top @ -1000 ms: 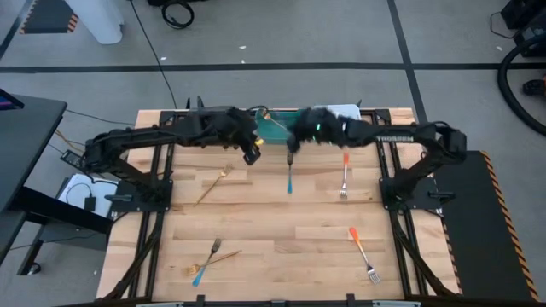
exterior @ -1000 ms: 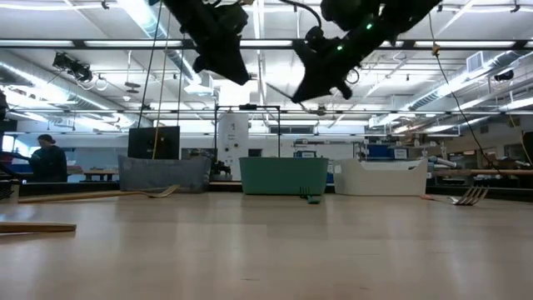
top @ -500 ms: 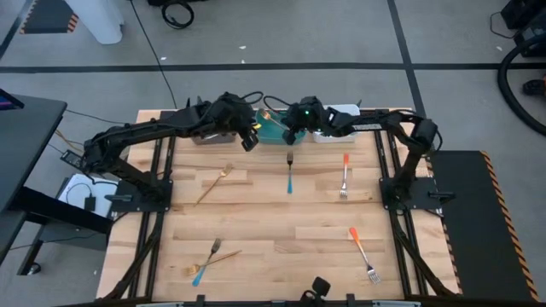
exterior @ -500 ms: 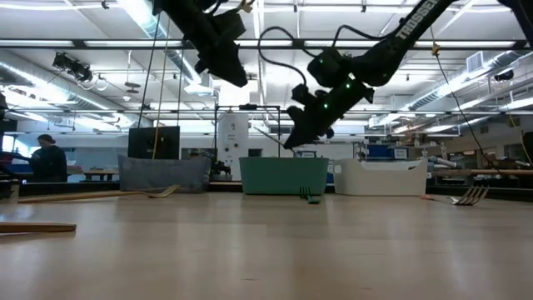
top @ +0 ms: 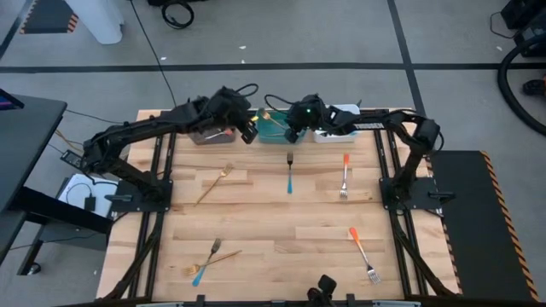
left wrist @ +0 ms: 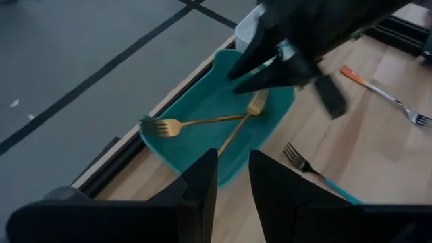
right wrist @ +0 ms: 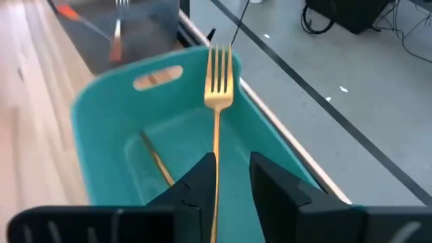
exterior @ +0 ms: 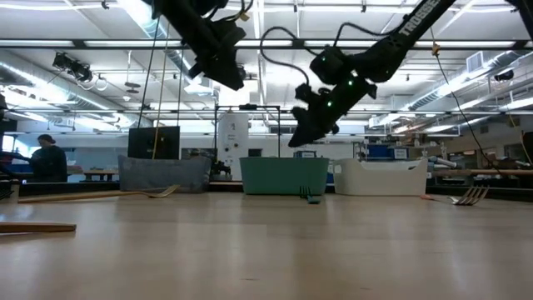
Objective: Sort silverware by color (type)
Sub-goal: Put the orange fork into the black bin
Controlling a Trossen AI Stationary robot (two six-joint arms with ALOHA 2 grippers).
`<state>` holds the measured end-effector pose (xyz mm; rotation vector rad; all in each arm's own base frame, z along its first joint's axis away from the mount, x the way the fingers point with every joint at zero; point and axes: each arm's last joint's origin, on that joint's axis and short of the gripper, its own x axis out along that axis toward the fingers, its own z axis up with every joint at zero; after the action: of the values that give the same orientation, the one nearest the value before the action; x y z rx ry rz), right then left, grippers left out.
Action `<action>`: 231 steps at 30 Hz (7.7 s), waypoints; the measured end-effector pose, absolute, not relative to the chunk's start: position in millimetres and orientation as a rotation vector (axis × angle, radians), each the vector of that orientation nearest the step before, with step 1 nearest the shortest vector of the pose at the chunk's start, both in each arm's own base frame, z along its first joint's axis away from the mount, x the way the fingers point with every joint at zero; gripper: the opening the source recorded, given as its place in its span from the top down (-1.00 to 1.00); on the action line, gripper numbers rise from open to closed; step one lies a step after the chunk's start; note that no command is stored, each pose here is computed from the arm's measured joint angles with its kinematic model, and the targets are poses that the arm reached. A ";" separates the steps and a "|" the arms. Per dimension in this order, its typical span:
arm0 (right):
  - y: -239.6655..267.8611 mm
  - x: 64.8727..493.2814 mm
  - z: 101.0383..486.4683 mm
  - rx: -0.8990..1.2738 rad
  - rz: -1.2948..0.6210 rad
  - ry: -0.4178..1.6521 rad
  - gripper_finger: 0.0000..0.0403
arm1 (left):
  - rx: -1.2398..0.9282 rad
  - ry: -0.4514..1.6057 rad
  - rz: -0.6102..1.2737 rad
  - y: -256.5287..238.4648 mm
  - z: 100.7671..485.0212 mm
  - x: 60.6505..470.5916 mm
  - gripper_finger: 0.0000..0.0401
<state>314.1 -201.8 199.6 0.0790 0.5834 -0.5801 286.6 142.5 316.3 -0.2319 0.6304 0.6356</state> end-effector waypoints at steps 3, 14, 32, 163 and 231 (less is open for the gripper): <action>-194.5 305.5 224.3 0.113 -0.592 0.534 0.48 | -0.245 0.657 0.647 144.3 314.2 283.7 0.52; -159.1 259.2 311.0 0.091 -0.601 0.358 0.49 | -0.338 1.058 0.625 116.0 265.1 262.6 0.52; -125.6 261.6 298.1 0.370 -0.562 0.489 0.49 | -0.543 1.351 0.549 77.4 171.0 225.4 0.52; -6.4 257.3 246.3 0.864 -0.615 0.074 0.94 | -0.638 0.297 0.069 99.0 247.7 303.4 0.52; -122.7 314.3 268.2 0.519 -0.465 0.420 0.45 | -0.122 0.602 0.639 219.3 312.0 170.7 0.93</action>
<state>314.3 -122.7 268.2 0.5190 0.4196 -0.4650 170.7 219.3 312.0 -0.1219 0.6019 0.6388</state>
